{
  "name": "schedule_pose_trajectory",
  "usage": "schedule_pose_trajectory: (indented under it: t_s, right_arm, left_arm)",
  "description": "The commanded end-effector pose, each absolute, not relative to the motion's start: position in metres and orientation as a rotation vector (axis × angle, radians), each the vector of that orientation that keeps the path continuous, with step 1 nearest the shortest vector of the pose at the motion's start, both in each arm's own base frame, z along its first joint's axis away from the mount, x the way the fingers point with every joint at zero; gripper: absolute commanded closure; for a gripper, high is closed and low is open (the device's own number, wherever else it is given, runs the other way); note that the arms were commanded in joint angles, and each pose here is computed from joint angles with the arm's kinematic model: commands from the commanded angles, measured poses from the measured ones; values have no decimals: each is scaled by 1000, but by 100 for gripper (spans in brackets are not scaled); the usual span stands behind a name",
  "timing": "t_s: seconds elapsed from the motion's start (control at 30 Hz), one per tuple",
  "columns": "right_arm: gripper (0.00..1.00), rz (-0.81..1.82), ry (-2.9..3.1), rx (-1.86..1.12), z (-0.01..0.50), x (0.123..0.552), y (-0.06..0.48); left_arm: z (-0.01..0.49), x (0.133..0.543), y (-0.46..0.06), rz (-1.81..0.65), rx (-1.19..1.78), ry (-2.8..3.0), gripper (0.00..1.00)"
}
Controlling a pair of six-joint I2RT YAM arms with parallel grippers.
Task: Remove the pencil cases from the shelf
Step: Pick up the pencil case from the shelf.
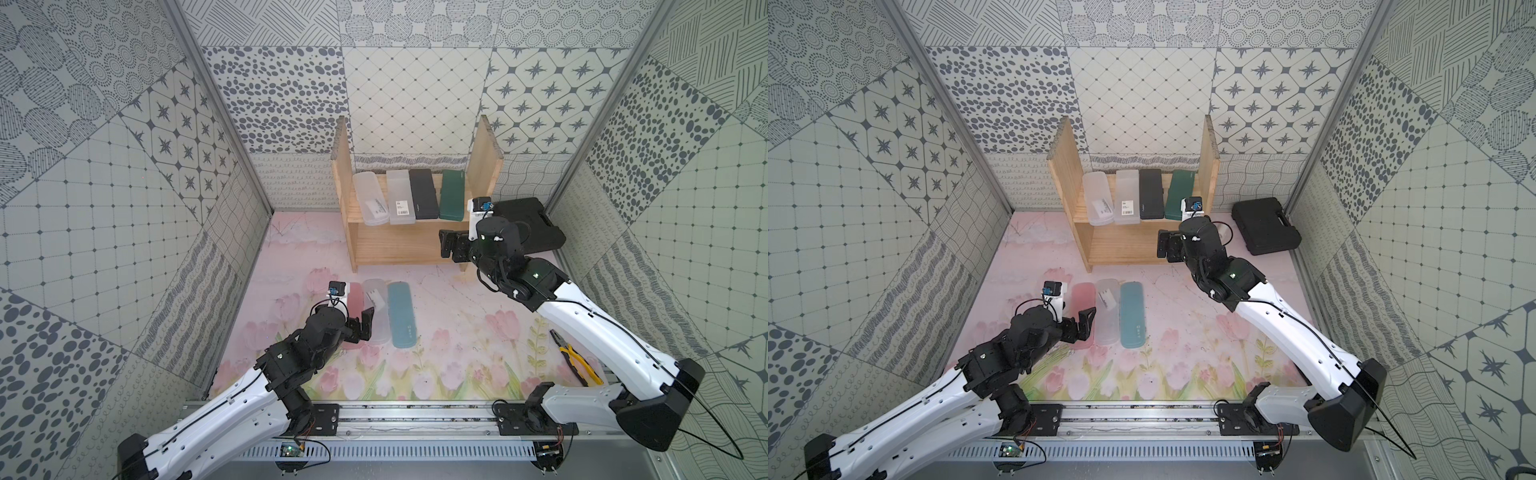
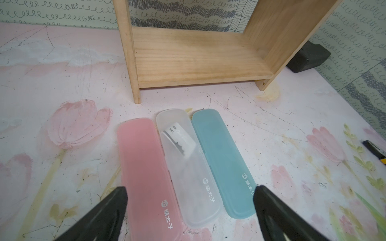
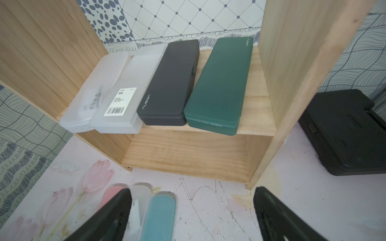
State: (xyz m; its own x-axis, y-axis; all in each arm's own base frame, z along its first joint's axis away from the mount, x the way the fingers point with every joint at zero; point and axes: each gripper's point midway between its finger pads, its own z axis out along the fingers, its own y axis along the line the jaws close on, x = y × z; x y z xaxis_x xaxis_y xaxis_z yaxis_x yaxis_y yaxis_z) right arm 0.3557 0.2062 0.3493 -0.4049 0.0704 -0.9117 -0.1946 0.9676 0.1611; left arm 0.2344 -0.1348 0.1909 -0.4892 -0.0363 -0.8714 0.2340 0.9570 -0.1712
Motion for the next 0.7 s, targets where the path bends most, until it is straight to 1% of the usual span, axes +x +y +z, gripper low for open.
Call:
schedule_pose_trajectory:
  t_s: [0.0, 0.17, 0.33, 0.67]
  right_arm:
    - [6, 307, 1949, -90, 364, 371, 210]
    - [10, 316, 1956, -20, 368, 398, 208]
    - [11, 297, 1958, 8, 369, 420, 208]
    - [12, 192, 1969, 26, 361, 444, 203]
  left_arm:
    - [209, 237, -136, -345, 165, 1944, 1]
    - [214, 233, -123, -334, 116, 1911, 1]
    - [215, 232, -121, -336, 110, 1903, 1]
    - [215, 231, -122, -339, 116, 1909, 1]
